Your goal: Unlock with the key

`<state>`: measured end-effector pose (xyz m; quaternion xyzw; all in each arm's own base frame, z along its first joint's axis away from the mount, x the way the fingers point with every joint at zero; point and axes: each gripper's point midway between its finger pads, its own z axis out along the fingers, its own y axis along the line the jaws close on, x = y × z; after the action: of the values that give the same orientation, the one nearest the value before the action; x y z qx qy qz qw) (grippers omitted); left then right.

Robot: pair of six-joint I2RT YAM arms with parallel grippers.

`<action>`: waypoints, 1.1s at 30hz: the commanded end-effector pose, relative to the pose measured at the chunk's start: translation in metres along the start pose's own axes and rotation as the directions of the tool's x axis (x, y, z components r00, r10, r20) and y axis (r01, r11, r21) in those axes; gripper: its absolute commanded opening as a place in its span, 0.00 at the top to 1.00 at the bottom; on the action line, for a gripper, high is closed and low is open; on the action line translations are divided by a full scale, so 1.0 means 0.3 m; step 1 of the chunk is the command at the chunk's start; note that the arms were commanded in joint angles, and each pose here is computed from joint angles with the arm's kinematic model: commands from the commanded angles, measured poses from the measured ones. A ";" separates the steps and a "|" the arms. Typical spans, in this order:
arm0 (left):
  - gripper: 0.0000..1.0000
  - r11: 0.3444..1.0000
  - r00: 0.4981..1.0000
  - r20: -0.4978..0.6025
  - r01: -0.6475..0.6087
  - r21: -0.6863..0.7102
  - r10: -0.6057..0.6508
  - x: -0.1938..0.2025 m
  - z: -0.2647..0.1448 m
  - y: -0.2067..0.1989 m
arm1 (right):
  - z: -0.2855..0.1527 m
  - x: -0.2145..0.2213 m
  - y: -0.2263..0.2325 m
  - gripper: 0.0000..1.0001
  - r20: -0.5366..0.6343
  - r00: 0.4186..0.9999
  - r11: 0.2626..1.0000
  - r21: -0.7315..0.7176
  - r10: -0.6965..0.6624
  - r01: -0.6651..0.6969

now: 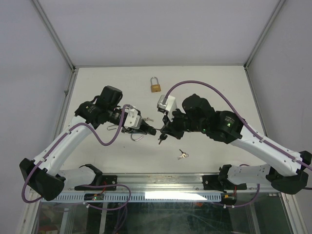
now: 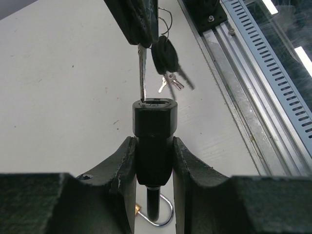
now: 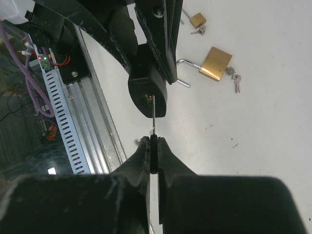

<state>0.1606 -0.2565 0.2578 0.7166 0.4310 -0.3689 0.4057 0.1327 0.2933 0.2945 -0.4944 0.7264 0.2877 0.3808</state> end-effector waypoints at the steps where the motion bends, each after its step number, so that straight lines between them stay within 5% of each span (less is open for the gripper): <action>1: 1.00 0.995 0.990 0.095 -0.101 -0.007 0.101 -0.122 -0.014 0.020 | -0.054 -0.118 0.026 1.00 0.152 0.988 0.999 -0.025 -0.032 0.036; 33: 1.00 0.996 0.988 0.129 -0.089 0.025 0.085 -0.142 0.007 0.004 | -0.003 -0.038 0.037 1.00 0.054 0.996 0.995 -0.068 -0.075 0.079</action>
<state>0.1575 -0.2594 0.2544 0.7170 0.4328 -0.3772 0.3955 0.1228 0.2916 0.2897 -0.5219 0.7095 0.2972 0.3686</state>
